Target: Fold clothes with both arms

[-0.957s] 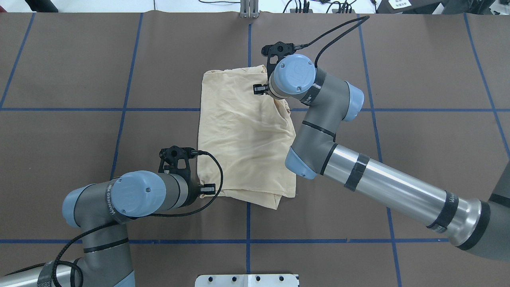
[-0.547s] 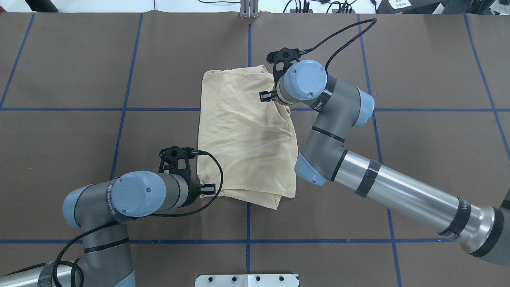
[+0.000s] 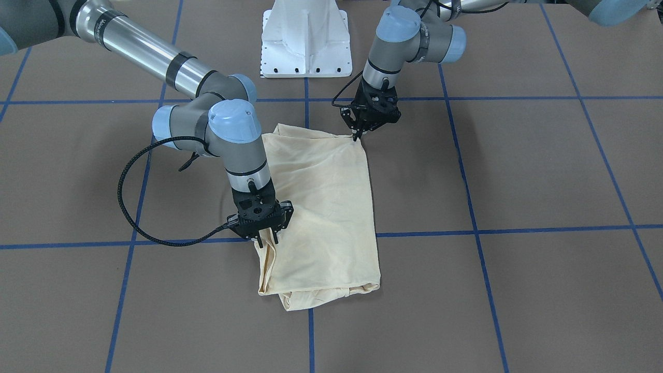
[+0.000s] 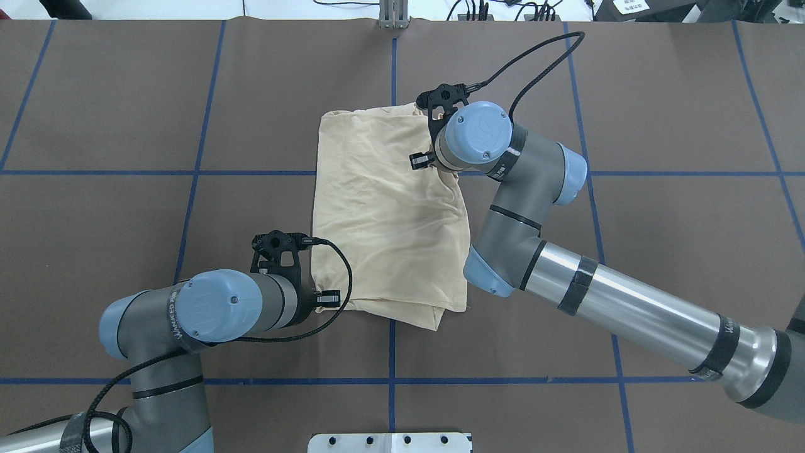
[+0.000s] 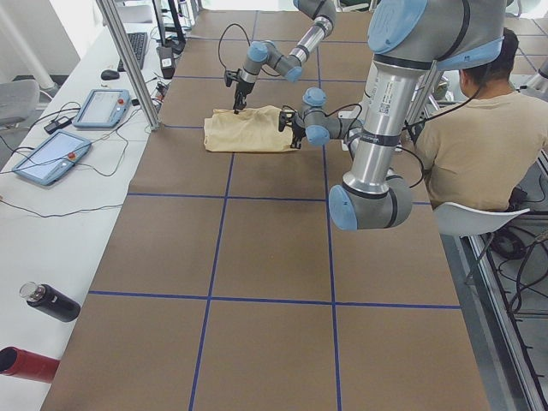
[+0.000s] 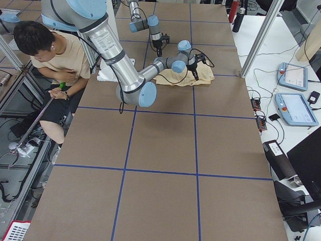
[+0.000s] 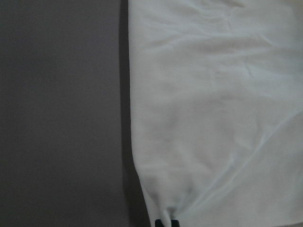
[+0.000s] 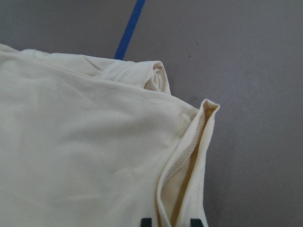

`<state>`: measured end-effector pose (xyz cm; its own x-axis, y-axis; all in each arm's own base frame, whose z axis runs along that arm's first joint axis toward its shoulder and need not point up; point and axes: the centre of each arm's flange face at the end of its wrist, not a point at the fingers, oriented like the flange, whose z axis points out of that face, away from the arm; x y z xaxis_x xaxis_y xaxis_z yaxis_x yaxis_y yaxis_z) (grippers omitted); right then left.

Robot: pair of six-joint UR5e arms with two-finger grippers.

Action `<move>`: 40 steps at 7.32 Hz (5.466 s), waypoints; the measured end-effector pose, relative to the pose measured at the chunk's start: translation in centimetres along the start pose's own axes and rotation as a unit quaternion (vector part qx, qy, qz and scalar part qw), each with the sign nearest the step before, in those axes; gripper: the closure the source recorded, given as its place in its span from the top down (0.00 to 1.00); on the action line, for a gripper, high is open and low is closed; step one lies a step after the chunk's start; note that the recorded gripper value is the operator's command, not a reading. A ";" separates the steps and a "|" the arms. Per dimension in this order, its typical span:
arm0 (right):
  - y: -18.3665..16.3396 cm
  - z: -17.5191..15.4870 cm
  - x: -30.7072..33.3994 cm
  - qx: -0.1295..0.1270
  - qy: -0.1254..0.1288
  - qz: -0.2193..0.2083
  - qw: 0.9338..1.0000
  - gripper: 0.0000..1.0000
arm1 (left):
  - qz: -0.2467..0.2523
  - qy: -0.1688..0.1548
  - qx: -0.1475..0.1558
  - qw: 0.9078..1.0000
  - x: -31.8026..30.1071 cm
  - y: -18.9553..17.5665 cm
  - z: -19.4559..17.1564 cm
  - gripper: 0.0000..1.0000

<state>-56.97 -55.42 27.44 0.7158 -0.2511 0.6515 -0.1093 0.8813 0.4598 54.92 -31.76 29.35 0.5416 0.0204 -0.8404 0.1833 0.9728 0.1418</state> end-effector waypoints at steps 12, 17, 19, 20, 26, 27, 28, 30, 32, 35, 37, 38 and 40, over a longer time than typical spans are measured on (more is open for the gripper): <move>2.4 -2.5 4.3 0.014 -0.019 0.066 0.998 1.00 | 0.000 0.001 0.000 1.000 0.1 0.0 -0.1 0.00; 12.9 -10.7 -4.3 -0.009 0.000 0.272 0.962 0.88 | -0.001 0.002 0.001 1.000 0.1 0.0 -0.2 0.00; 18.6 -11.5 -7.4 0.000 0.012 0.332 0.943 0.74 | -0.001 0.003 0.001 1.000 0.2 0.0 -0.2 0.00; 20.7 -11.3 -8.3 0.004 0.015 0.348 0.937 0.71 | -0.001 0.003 0.001 1.000 0.2 0.0 -0.2 0.00; 25.3 -9.7 -10.1 0.010 0.031 0.368 0.929 0.43 | -0.001 0.003 0.001 1.000 0.2 0.0 -0.2 0.00; 25.4 -9.6 -10.2 0.010 0.031 0.369 0.929 0.36 | -0.001 0.003 0.001 1.000 0.2 0.0 -0.2 0.00; 25.5 -9.5 -10.2 0.011 0.032 0.370 0.929 0.27 | 0.000 0.003 0.001 1.000 0.2 0.0 -0.2 0.00; 25.5 -9.5 -10.3 0.011 0.032 0.370 0.929 0.10 | 0.000 0.004 0.001 1.000 0.2 0.0 -0.3 0.00; 25.5 -9.5 -10.4 0.011 0.032 0.370 0.929 0.00 | 0.000 0.004 0.001 1.000 0.2 0.0 -0.4 0.00; 25.0 -9.6 -10.2 0.016 0.031 0.371 0.928 0.00 | 0.000 0.007 0.002 1.000 0.4 -0.1 -0.6 0.00; 23.0 -11.1 -9.5 0.024 0.017 0.377 0.926 0.00 | 0.002 0.025 0.002 1.000 1.3 -0.1 -2.4 0.00; 22.1 -13.0 -8.9 0.025 0.006 0.376 0.926 0.00 | 0.003 0.044 0.000 0.999 2.0 -0.2 -4.6 0.00; 22.2 -18.4 -8.1 0.013 -0.008 0.358 0.934 0.00 | 0.005 0.084 -0.010 0.996 3.4 0.0 -10.3 0.00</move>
<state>-52.49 -26.49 21.24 0.4426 0.3925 0.8063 -0.5728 0.8155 -0.0825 48.34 -29.28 21.08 0.3986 0.0670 -0.9147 0.1614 0.9766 0.1419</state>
